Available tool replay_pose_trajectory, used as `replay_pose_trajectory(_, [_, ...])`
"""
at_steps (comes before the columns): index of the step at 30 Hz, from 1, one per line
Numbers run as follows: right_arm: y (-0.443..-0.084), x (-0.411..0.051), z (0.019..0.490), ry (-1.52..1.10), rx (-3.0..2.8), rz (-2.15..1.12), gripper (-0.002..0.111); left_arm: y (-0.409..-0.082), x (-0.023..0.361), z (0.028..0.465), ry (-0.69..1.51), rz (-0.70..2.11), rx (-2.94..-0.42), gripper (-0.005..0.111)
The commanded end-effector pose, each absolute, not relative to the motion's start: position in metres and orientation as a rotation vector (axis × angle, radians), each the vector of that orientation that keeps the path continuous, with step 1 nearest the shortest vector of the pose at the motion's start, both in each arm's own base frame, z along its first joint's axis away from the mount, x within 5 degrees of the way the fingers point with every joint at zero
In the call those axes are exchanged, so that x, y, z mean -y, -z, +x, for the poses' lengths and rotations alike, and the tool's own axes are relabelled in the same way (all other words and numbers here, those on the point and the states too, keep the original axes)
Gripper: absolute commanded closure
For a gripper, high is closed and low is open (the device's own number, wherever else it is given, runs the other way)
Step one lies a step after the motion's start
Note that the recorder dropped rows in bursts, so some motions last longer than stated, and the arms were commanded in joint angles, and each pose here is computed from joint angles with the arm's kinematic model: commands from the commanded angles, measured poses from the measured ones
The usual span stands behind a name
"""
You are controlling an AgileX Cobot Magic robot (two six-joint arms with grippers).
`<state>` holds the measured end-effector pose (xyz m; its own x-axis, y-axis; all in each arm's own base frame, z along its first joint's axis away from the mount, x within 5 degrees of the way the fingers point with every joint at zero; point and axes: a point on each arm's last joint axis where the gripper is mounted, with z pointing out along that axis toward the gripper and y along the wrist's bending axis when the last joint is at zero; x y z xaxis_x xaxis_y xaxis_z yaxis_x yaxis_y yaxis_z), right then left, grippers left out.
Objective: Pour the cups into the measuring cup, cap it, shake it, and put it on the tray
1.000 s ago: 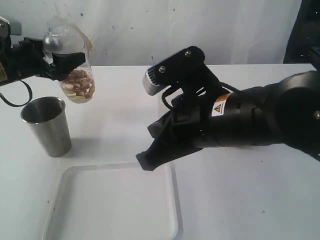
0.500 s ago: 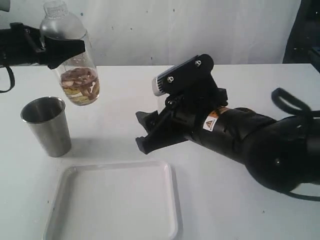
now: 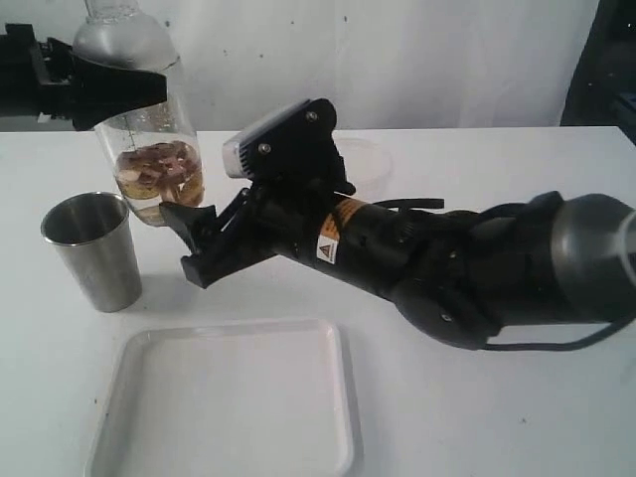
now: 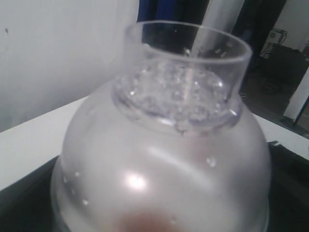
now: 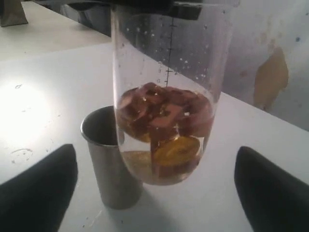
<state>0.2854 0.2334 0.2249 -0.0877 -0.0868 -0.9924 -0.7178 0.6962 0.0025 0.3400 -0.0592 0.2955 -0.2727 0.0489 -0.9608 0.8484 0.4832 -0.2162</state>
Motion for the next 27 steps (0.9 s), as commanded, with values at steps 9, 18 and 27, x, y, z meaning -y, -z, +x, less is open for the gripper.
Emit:
replay_pose_trajectory(9, [-0.233,-0.257,0.315,-0.65,-1.499,-0.579,0.023,-0.314,0.062,0.331,1.011,0.774,-1.612,0.107])
replay_pose_trajectory(18, [-0.227,-0.28,0.33,-0.699,-1.495,-0.551,0.02,-0.314,0.062,0.33,1.013,0.775,-1.611,0.107])
replay_pose_trajectory(27, [-0.222,-0.297,0.34,-0.7,-1.53,-0.566,0.022,-0.314,0.063,0.33,1.023,0.781,-1.605,0.107])
